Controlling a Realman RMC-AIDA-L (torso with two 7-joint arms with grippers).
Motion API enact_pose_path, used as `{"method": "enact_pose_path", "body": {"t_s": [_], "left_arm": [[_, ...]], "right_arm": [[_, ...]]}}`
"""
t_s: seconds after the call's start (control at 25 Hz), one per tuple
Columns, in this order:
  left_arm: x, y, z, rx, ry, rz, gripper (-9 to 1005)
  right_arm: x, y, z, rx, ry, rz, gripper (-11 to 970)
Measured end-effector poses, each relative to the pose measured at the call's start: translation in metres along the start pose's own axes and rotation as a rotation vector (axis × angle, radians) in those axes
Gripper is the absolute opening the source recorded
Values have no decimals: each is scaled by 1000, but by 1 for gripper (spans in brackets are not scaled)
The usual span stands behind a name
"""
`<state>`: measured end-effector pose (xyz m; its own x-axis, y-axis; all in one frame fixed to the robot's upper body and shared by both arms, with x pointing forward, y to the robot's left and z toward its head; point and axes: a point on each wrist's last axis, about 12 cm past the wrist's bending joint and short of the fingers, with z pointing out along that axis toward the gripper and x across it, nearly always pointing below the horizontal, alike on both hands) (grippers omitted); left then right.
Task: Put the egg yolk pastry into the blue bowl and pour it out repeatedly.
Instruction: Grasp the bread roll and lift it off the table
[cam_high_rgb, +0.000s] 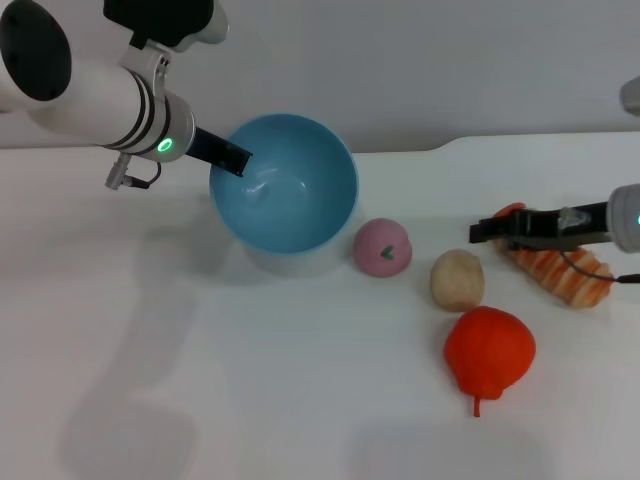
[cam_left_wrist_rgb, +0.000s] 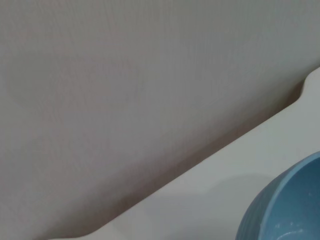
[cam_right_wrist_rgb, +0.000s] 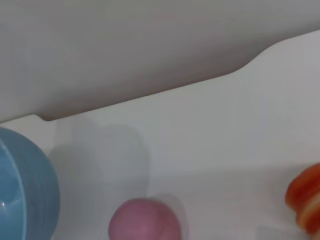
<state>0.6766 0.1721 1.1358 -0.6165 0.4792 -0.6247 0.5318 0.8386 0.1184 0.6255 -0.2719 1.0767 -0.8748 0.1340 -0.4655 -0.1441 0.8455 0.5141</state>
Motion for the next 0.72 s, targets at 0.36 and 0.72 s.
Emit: {"method": "enact_pose_path", "body": {"t_s": [0.36, 0.72], "left_arm": [[2, -2, 1, 4, 11, 10, -1], [4, -3, 1, 4, 14, 18, -1]], "right_arm": [[16, 4, 14, -11, 22, 44, 522], [21, 3, 21, 13, -5, 60, 521]]}}
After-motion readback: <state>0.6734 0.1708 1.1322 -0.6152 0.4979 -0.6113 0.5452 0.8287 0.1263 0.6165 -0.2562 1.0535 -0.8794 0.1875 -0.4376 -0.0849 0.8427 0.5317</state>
